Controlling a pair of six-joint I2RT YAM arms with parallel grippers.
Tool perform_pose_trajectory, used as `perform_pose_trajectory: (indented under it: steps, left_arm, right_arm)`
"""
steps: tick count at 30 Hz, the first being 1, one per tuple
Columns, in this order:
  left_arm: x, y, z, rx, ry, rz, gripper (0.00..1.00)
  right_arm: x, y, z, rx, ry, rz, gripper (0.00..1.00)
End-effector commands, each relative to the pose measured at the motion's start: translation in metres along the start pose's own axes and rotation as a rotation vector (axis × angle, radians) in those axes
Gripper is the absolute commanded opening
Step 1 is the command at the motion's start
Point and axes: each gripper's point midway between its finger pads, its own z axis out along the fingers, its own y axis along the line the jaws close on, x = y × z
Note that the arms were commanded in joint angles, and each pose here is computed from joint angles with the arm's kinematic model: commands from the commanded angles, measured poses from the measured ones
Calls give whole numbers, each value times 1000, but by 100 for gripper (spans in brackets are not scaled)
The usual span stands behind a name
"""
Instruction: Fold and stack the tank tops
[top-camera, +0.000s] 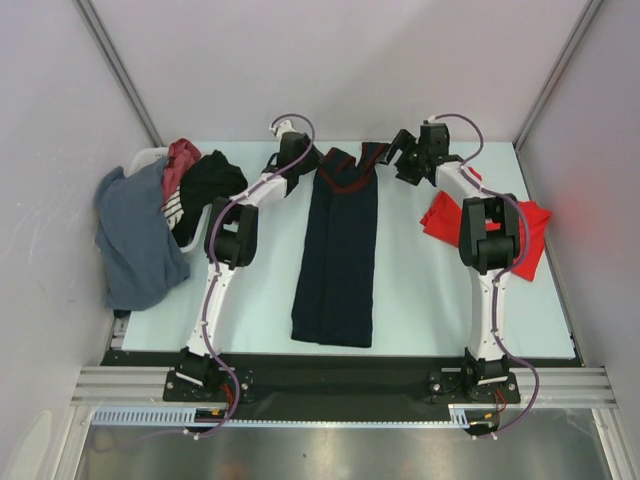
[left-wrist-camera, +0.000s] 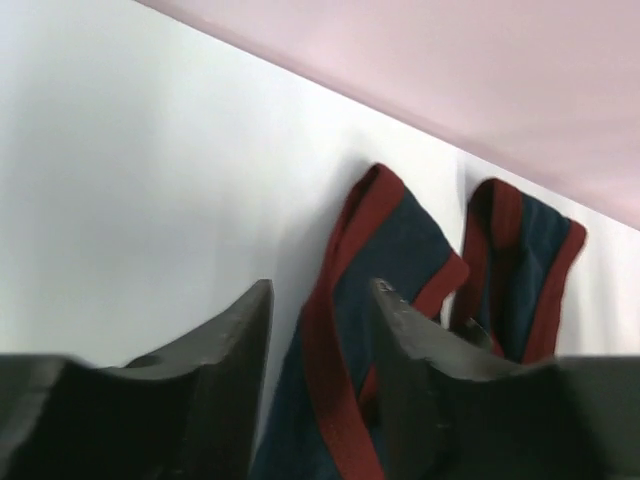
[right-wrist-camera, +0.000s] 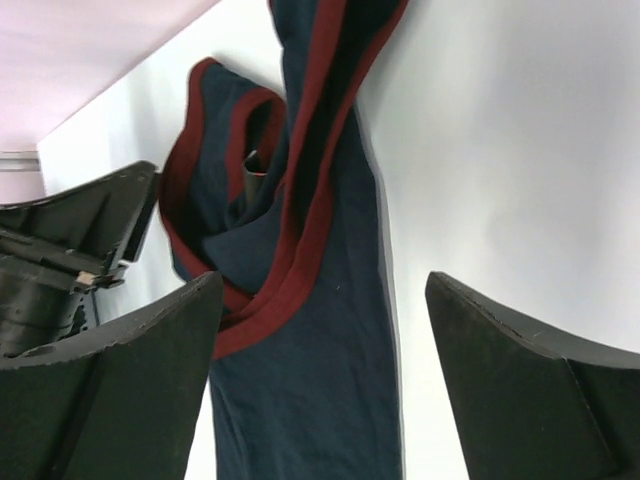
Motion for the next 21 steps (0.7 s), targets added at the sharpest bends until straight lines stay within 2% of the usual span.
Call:
perform_pose_trajectory:
  steps: [1, 2, 5, 8, 11, 16, 21]
  left_arm:
    - [-50, -30, -11, 61, -150, 2, 54]
    - [-58, -38, -11, 83, -171, 9, 62]
    - [-61, -45, -4, 92, -170, 32, 68]
    - [-50, -40, 2, 85, -140, 35, 69]
    - [-44, -40, 5, 85, -123, 20, 67]
    - [-27, -33, 10, 42, -51, -31, 66]
    - [-14, -18, -5, -61, 39, -48, 65]
  right_arm:
    - [8, 10, 6, 4, 46, -21, 89]
    - [12, 8, 11, 1, 66, -18, 88]
    - [24, -1, 22, 15, 114, -5, 86]
    - [22, 3, 26, 0, 115, -7, 82]
    - [18, 3, 31, -6, 108, 0, 77]
    - [22, 1, 36, -14, 116, 12, 77]
    - [22, 2, 35, -17, 116, 9, 77]
